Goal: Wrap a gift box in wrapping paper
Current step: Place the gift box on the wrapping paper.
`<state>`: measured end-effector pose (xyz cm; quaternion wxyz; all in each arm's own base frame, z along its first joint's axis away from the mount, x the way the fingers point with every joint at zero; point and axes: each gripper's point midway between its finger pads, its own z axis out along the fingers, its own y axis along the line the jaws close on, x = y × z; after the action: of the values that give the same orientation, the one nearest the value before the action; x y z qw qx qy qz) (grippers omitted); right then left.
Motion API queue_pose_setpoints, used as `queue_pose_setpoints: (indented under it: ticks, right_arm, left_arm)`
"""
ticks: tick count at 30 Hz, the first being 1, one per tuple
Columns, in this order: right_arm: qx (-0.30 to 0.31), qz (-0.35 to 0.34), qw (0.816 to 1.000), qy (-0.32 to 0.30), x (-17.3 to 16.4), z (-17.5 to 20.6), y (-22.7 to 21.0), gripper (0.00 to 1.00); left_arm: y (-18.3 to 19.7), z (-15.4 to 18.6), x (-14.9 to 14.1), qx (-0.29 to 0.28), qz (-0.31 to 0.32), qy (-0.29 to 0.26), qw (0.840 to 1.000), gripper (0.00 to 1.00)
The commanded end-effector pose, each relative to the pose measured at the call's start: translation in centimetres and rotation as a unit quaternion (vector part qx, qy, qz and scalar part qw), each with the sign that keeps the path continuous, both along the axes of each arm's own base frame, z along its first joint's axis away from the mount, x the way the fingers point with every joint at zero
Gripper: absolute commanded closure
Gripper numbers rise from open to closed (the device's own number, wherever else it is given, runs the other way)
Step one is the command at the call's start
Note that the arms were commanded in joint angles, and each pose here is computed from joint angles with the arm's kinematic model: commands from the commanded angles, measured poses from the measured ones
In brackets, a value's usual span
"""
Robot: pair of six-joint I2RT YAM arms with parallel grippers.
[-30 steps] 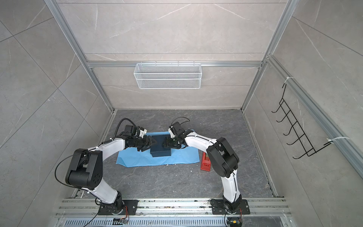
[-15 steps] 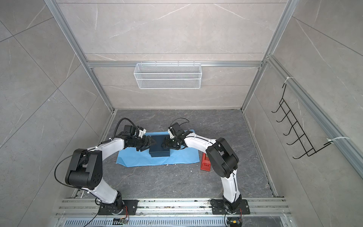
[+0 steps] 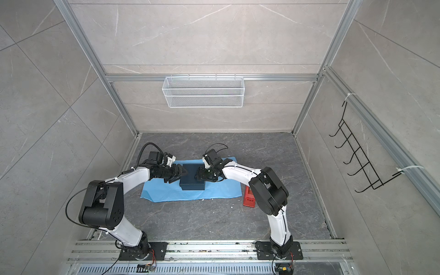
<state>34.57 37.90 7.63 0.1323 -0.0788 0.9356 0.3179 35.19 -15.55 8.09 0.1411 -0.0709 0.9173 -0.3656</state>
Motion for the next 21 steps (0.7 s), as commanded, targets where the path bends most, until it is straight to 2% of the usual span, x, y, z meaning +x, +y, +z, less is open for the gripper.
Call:
queue_pose_setpoints:
  ticks: [1, 16, 21]
  right_arm:
    - [-0.006, 0.001, 1.000, -0.004, 0.6, -0.2, 0.7, 0.33]
    - [-0.007, 0.000, 1.000, 0.000, 0.5, 0.3, 0.6, 0.33]
    - [-0.016, -0.001, 1.000, -0.011, 0.2, 1.5, -0.5, 0.31]
  left_arm:
    - [0.0, 1.9, 0.9, -0.003, -0.008, -0.031, 0.999, 0.36]
    - [0.5, 1.4, 0.8, 0.008, -0.006, -0.028, 1.000, 0.40]
    - [0.6, 1.2, 0.6, 0.013, -0.005, -0.031, 0.999, 0.40]
